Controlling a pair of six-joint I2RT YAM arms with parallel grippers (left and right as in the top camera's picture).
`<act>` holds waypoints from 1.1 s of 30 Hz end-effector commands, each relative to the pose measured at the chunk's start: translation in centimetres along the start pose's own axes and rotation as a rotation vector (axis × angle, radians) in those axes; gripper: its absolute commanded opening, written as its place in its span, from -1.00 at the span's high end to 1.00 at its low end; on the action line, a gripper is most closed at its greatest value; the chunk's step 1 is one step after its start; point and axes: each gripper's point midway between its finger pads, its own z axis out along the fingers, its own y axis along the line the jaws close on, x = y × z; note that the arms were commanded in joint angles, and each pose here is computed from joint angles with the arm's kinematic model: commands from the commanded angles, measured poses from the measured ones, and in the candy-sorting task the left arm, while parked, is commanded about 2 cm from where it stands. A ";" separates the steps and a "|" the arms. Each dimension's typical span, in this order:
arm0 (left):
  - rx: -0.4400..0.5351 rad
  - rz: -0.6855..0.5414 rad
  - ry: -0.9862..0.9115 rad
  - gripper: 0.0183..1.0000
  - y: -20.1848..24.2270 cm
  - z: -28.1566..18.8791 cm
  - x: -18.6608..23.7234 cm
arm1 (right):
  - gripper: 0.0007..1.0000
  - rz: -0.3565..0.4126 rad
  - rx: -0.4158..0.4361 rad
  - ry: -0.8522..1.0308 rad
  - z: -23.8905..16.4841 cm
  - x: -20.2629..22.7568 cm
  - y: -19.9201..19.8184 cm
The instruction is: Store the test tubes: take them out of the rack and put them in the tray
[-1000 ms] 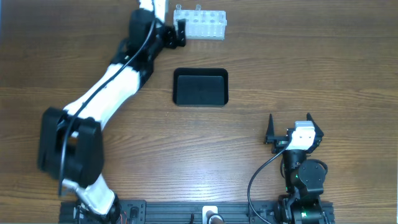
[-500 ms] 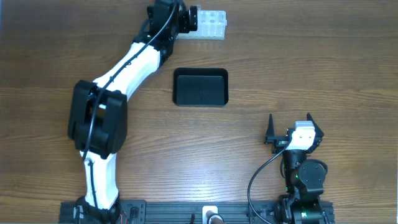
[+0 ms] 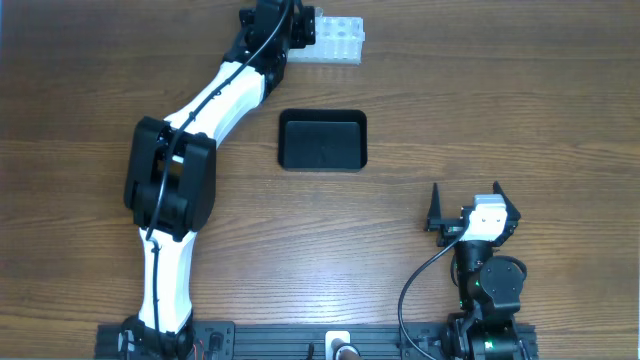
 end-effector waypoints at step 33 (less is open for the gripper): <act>-0.011 -0.012 -0.002 0.38 -0.2 2.1 0.7 | -0.98 -0.008 -0.002 -0.002 0.0 0.2 0.0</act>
